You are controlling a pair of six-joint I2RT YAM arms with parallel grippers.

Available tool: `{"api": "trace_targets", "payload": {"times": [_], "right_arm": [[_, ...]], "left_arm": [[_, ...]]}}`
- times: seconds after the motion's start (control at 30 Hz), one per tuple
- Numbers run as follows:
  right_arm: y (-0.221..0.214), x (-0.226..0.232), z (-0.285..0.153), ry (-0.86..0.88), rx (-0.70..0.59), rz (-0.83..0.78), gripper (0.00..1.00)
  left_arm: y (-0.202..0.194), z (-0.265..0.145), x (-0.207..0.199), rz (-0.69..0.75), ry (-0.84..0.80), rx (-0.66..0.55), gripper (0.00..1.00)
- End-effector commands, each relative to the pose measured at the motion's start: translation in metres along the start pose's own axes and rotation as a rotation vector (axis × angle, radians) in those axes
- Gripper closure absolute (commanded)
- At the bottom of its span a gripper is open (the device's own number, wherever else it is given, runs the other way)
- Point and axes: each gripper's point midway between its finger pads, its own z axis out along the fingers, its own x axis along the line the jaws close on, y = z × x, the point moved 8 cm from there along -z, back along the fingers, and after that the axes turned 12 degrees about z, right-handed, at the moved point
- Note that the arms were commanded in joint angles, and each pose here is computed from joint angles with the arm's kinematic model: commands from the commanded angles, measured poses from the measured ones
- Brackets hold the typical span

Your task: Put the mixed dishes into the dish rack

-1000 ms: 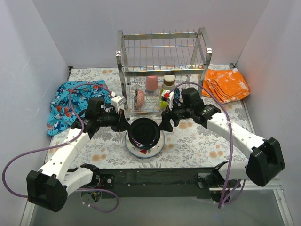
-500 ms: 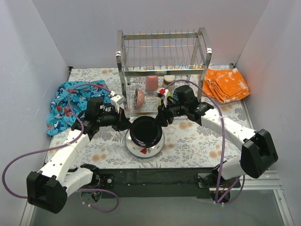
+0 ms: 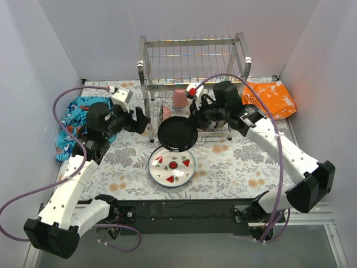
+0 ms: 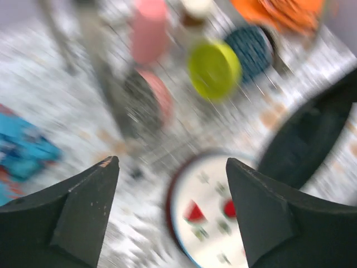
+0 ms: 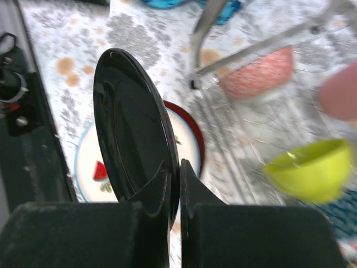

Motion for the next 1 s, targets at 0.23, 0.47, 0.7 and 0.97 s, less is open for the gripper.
{"api": "trace_targets", "payload": {"times": [0.23,0.47,0.7,0.97], "right_arm": [[0.123,0.049,-0.117,-0.232,-0.391,-0.253,0.99],[0.178,0.055,-0.182,-0.537,-0.754,-0.220,0.99],[0.207,0.013,-0.215,-1.101,-0.975,-0.121,0.99],[0.214,-0.010,-0.209,-1.336,-0.989,-0.037,0.99]], "left_arm": [[0.061,-0.028,0.056,0.054,0.589,-0.344,1.00],[0.029,0.005,0.119,-0.166,0.721,-0.081,1.00],[-0.012,0.068,0.109,-0.263,0.448,-0.037,1.00],[-0.006,0.104,0.076,-0.276,0.293,-0.050,1.00]]}}
